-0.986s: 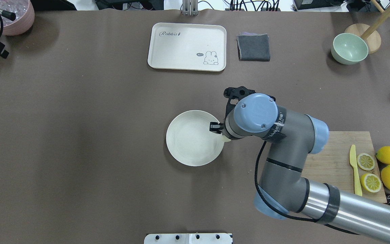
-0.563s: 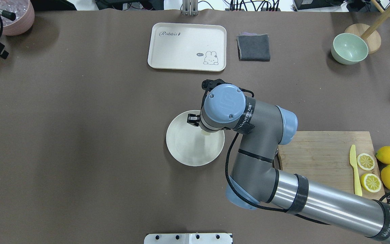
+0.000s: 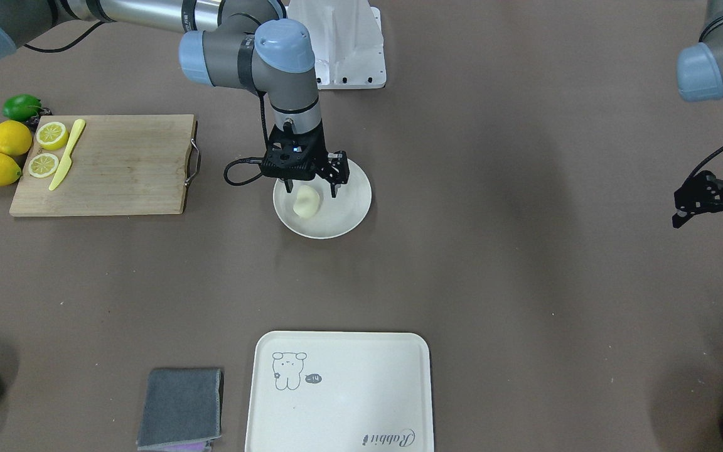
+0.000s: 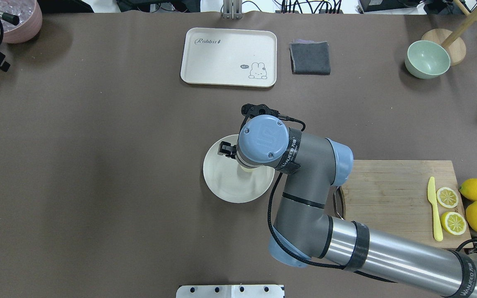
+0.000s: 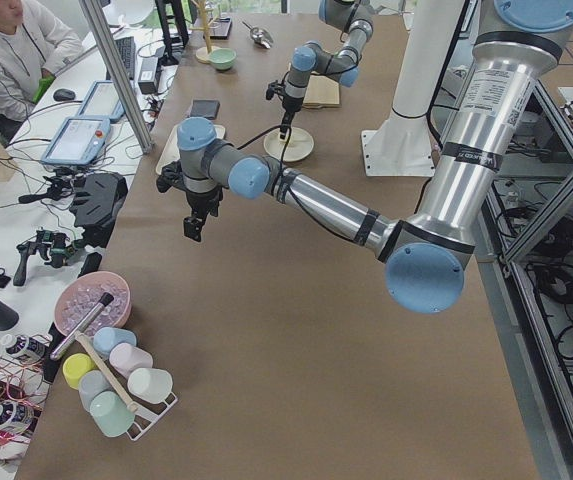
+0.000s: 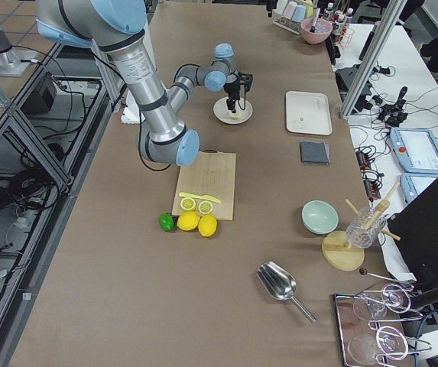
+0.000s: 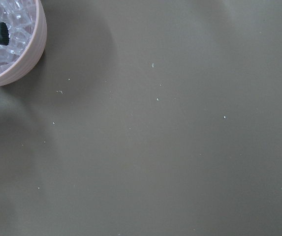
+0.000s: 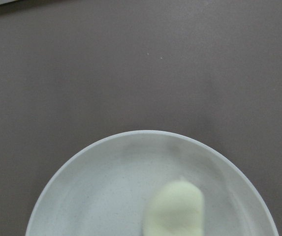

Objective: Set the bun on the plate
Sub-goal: 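Lower the bun onto the white plate and open the right gripper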

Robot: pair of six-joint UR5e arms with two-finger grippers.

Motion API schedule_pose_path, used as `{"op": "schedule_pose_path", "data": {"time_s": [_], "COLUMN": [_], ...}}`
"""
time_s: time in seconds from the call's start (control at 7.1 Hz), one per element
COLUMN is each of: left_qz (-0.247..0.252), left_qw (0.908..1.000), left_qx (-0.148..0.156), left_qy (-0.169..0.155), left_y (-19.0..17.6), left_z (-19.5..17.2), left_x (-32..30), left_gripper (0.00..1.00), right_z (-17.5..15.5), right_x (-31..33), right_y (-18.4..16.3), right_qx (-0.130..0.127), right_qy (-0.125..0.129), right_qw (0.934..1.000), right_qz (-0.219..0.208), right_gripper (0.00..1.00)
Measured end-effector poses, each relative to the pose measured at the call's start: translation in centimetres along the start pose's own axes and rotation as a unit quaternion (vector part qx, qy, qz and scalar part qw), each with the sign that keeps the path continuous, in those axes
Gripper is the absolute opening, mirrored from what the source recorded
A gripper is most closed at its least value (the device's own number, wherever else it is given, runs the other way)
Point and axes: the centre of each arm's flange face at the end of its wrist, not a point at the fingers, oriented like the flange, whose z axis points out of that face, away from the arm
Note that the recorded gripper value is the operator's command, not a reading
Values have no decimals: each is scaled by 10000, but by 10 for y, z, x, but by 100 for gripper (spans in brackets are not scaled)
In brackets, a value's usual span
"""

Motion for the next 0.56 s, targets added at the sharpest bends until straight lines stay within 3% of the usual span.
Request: {"op": "schedule_pose_path", "data": {"time_s": [0.56], "left_qz": [-219], "left_qw": [9997], "left_qx": [-111], "left_qy": [-71], "left_y": [13], "left_z": [5], "left_x": [-25], "left_gripper": [98], "right_z": [-11], "right_x": [-5], "right_y": [-10], "right_qx": [-45], "right_qy": [-10], "right_qw": [10000], "right_qz": [3], "right_gripper": [100]}}
